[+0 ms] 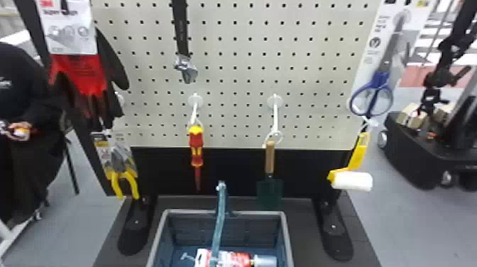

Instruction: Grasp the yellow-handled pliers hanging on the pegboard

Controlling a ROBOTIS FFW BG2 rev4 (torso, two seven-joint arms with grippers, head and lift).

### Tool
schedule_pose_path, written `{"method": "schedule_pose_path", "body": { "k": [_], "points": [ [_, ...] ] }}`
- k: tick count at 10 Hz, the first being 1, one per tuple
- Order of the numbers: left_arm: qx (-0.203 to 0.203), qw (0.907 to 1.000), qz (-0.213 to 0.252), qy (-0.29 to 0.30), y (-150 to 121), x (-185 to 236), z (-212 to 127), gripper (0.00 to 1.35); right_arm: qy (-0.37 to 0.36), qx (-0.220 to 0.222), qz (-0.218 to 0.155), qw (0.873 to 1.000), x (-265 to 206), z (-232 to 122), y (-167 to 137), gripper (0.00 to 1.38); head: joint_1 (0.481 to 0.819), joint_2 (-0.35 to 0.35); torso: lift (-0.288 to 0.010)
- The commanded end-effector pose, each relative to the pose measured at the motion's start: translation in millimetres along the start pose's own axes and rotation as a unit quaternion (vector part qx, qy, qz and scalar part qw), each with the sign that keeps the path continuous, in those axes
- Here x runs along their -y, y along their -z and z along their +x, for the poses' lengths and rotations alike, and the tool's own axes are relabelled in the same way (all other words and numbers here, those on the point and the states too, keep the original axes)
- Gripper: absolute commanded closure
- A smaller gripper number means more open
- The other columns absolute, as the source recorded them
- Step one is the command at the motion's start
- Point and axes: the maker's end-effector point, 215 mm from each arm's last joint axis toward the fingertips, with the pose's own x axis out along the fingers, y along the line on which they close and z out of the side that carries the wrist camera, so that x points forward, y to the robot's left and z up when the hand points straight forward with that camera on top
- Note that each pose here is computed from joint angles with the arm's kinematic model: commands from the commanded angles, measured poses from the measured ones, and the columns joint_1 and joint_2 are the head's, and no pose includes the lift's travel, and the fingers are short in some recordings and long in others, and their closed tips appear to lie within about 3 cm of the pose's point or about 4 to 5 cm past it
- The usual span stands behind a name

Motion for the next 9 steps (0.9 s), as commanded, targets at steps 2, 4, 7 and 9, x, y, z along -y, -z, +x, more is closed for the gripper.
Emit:
{"method": "schedule_pose_path", "body": {
  "k": [2,4,7,9],
  "points": [
    [0.012,0.9992,0.037,-0.005,-20.0,-38.6,20.6,0.19,0.0,0.001,0.0,1.0,-0.3,1.3,-0.1,0.13,0.549,0.0,-0.1],
    [0.025,0.9993,0.028,0.001,-21.5,-57.1,42.9,0.19,0.0,0.002,0.001,1.0,-0.5,2.1,-0.9,0.13,0.549,0.0,-0.1],
    [0.041,0.9983,-0.011,0.04,-11.3,-69.6,92.5,0.19,-0.001,0.002,0.001,1.0,-0.9,2.6,-0.3,0.13,0.549,0.0,-0.1],
    [0.058,0.9956,-0.01,0.072,-30.6,-79.5,129.2,0.19,0.0,0.004,0.002,1.0,-1.1,4.2,-1.7,0.13,0.549,0.0,-0.1]
  ]
}}
